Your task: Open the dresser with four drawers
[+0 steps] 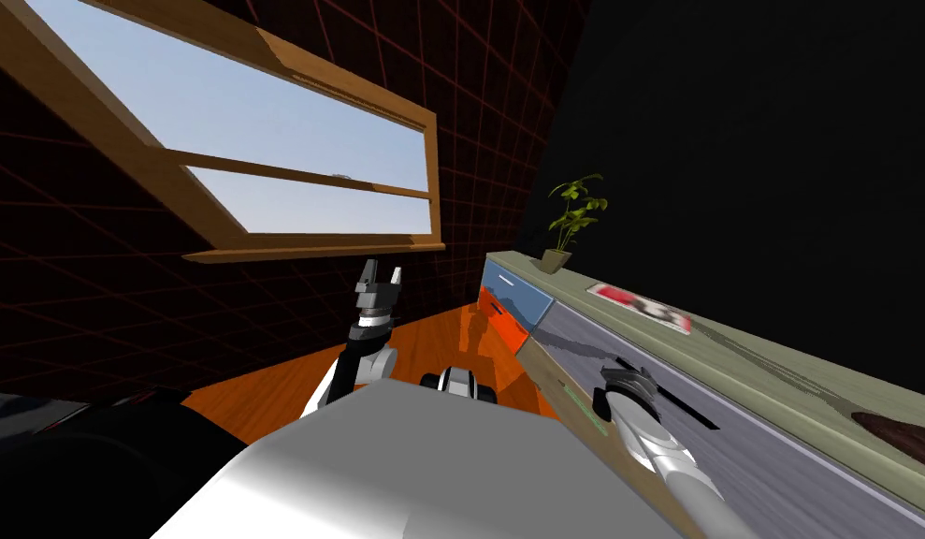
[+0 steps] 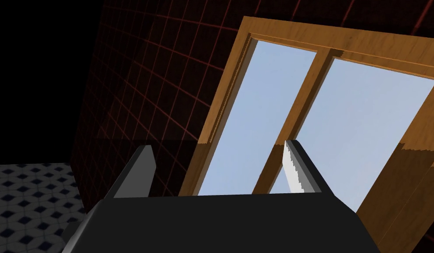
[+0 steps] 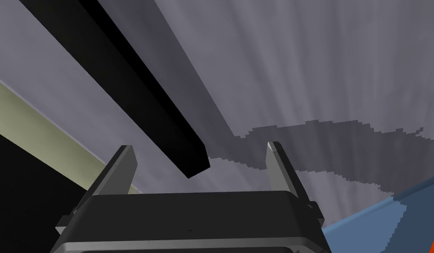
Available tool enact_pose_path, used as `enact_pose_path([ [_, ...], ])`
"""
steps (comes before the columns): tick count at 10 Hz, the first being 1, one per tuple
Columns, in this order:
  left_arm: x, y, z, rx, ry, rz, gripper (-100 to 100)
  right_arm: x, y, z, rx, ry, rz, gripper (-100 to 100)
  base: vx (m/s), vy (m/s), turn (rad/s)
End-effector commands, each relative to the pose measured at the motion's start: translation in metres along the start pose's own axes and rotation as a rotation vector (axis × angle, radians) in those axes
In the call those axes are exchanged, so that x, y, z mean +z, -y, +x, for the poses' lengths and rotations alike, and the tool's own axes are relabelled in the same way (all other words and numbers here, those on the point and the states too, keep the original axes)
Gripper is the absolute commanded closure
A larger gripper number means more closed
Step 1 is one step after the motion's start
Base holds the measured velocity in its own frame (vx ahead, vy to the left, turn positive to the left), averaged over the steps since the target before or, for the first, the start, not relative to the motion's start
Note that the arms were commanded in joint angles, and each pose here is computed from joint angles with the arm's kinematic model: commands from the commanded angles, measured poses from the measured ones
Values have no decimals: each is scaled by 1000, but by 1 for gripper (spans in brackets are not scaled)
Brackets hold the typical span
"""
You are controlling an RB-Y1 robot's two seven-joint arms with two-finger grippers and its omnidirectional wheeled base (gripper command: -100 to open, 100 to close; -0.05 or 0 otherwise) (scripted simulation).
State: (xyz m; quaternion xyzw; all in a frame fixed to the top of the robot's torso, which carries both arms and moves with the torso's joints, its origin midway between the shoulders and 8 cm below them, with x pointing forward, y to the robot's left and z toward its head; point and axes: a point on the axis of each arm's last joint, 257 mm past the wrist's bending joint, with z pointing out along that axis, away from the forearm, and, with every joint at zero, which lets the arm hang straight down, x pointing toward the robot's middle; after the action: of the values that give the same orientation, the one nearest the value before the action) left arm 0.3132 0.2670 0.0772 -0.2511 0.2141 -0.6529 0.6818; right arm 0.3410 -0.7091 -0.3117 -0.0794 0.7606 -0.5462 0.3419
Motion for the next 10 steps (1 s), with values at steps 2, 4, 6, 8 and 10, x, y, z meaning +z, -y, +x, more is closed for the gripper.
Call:
enact_pose_path([
  [2, 0, 0, 0, 0, 0, 0, 0, 1, 17, 37, 19, -77, 34, -100, -102, 0, 244],
  [4, 0, 0, 0, 0, 0, 0, 0, 3, 31, 58, 17, -121, 64, -100, -51, 2, 155],
  [6, 0, 0, 0, 0, 0, 0, 0, 4, 46, 82, 28, -175, 95, -100, -126, -10, 370],
  [8, 0, 0, 0, 0, 0, 0, 0, 4, 64, 103, 25, -219, 134, -100, -108, 1, 282],
  [10, 0, 0, 0, 0, 0, 0, 0, 3, 84, 124, 19, -261, 177, -100, -47, 7, 145],
])
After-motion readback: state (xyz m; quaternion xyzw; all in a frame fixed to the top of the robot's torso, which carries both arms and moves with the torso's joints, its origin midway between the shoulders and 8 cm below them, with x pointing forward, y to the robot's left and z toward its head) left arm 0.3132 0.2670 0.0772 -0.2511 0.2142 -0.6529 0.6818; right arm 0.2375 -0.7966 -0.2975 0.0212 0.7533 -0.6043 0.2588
